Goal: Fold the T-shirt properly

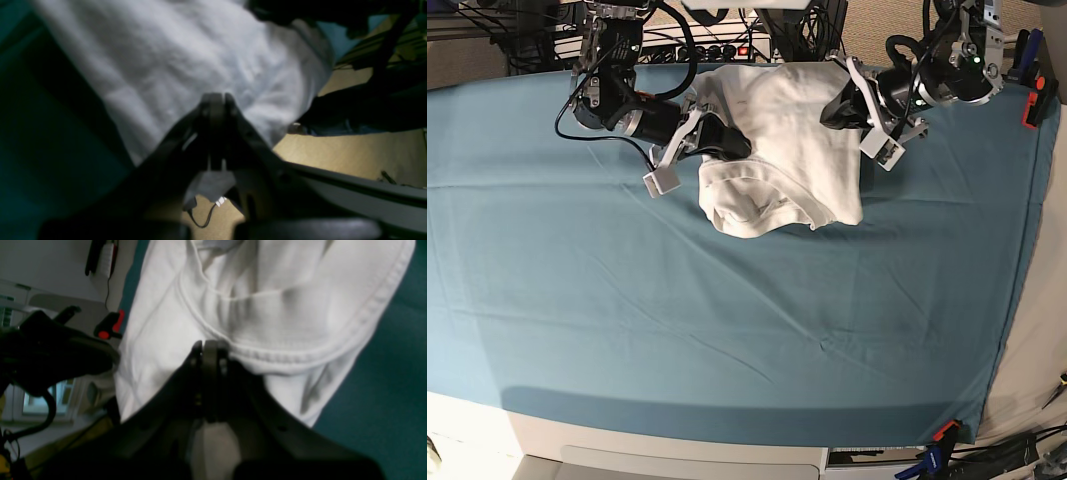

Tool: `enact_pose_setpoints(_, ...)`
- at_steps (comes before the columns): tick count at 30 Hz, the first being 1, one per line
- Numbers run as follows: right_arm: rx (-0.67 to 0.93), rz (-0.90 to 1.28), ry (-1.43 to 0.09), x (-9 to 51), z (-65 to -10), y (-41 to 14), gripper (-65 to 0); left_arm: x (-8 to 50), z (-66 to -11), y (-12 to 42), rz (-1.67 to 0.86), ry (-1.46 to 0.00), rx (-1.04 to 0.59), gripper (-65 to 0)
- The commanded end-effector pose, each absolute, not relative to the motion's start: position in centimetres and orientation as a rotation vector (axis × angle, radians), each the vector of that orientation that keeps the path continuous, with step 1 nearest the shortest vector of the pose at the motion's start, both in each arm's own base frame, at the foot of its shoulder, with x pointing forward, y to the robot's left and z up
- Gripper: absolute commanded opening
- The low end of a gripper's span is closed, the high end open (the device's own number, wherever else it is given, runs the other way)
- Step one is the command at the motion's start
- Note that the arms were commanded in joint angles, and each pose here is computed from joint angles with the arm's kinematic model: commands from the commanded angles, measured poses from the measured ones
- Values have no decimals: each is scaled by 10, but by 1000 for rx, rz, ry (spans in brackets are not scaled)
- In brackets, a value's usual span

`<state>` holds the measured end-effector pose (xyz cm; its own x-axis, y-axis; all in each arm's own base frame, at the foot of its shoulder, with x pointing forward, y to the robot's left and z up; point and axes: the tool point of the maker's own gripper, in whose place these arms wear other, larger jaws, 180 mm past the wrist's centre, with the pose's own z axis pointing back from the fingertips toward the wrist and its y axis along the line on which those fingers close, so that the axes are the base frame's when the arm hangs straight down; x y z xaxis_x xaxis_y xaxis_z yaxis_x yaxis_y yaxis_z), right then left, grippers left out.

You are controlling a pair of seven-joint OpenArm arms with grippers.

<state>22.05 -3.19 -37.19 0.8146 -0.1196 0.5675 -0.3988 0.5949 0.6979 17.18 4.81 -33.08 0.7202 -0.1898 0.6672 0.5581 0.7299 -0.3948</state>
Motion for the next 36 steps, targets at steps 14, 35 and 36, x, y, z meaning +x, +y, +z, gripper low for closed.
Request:
enact_pose_setpoints(14,1040,205,-774,247,-320,-44,-650,174,-330,55,-472,-650,-579,-650)
enact_pose_setpoints(35,557,-137,-731,115,-320,-247,-650,115,-352,176,-326,-452,-329,-650)
enact_pose_setpoints(36,549,-150,-696,103,-324,-248,-650,105,-354,176,-317,-425,-342,-650)
